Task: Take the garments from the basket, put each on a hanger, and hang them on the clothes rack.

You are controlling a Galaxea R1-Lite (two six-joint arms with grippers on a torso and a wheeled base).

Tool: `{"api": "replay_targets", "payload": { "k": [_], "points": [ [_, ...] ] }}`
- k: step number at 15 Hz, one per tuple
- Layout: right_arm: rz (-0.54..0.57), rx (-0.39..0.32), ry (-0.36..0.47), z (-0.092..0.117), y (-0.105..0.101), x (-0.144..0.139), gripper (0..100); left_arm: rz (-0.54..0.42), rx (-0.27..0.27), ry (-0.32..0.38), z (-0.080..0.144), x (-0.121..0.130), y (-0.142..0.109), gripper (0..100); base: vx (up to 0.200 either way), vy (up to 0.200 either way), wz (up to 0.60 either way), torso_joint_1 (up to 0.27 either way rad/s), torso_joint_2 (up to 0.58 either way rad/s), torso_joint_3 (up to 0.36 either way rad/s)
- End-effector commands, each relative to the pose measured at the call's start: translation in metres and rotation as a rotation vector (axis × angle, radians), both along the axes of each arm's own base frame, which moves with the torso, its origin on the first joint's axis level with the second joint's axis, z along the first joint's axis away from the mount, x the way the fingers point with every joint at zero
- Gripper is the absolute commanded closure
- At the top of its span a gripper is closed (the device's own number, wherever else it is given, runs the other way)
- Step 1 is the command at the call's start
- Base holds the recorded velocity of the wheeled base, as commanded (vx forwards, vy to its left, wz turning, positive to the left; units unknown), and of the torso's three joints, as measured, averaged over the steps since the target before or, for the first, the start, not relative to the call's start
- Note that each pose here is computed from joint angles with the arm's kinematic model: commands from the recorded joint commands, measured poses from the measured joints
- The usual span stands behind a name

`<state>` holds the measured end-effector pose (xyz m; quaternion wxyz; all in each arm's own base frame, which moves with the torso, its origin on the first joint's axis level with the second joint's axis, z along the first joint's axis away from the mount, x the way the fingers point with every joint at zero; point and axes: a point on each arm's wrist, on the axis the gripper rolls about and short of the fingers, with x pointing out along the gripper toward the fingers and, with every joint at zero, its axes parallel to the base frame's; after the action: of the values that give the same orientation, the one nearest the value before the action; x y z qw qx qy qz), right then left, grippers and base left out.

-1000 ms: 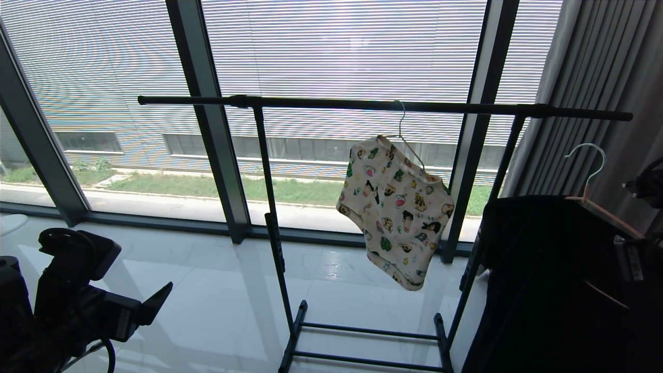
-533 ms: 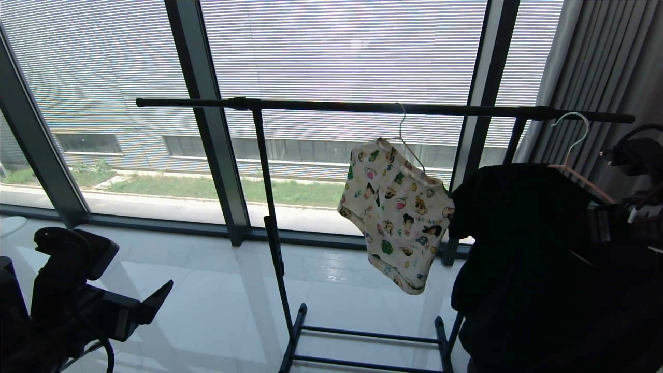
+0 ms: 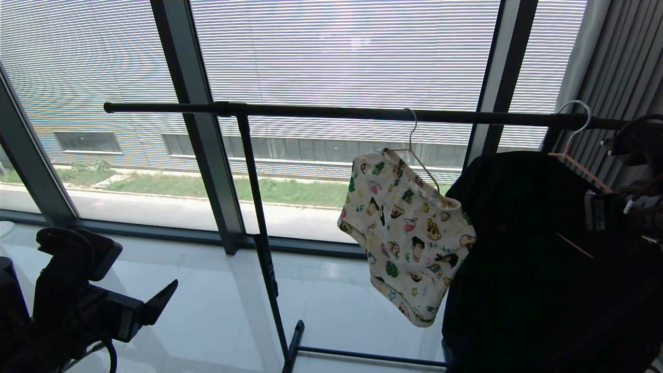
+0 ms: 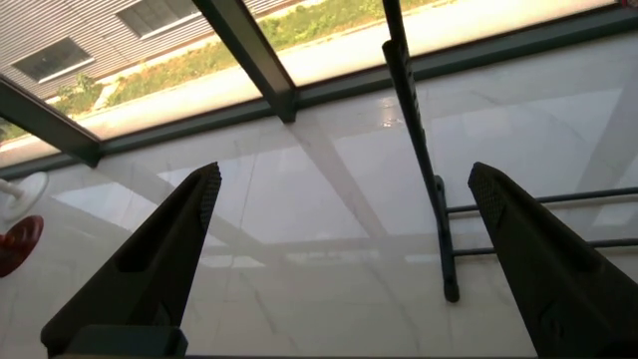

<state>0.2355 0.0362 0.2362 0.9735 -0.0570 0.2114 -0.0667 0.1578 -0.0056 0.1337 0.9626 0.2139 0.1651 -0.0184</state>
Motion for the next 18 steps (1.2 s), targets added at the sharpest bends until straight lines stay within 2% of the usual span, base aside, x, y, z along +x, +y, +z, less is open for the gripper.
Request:
{"api": "replay_targets", "payload": {
  "k": [1,5,11,14,16,18],
  "points": [
    [0.0,0.0,-0.002,0.001,0.0,0.0,100,0.0,0.0,-0.003,0.001,0.0,0.0,0,0.2,0.0,0.0,0.002,0.0,-0.002],
    [0.009,0.0,-0.001,0.0,0.002,0.0,100,0.0,0.0,-0.006,0.001,-0.001,0.0,0,0.2,0.0,0.0,0.005,0.01,0.0],
    [0.03,0.007,0.013,-0.003,0.004,0.003,100,-0.018,-0.003,-0.019,0.002,-0.005,-0.003,0,0.0,0.0,0.0,0.0,0.0,0.0],
    [0.038,0.007,0.023,-0.004,0.006,0.014,100,-0.018,-0.002,-0.012,0.001,-0.005,-0.003,0,0.0,0.0,0.0,0.0,0.0,0.0],
    [0.038,0.005,0.035,-0.007,0.009,0.031,100,-0.018,-0.002,-0.012,0.001,-0.005,-0.003,0,0.0,0.0,0.0,0.0,0.0,0.0],
    [0.037,-0.002,0.064,-0.015,0.011,0.042,100,-0.018,-0.002,-0.014,0.001,-0.006,-0.003,0,0.0,0.0,0.0,0.0,0.0,0.0]
  ]
}}
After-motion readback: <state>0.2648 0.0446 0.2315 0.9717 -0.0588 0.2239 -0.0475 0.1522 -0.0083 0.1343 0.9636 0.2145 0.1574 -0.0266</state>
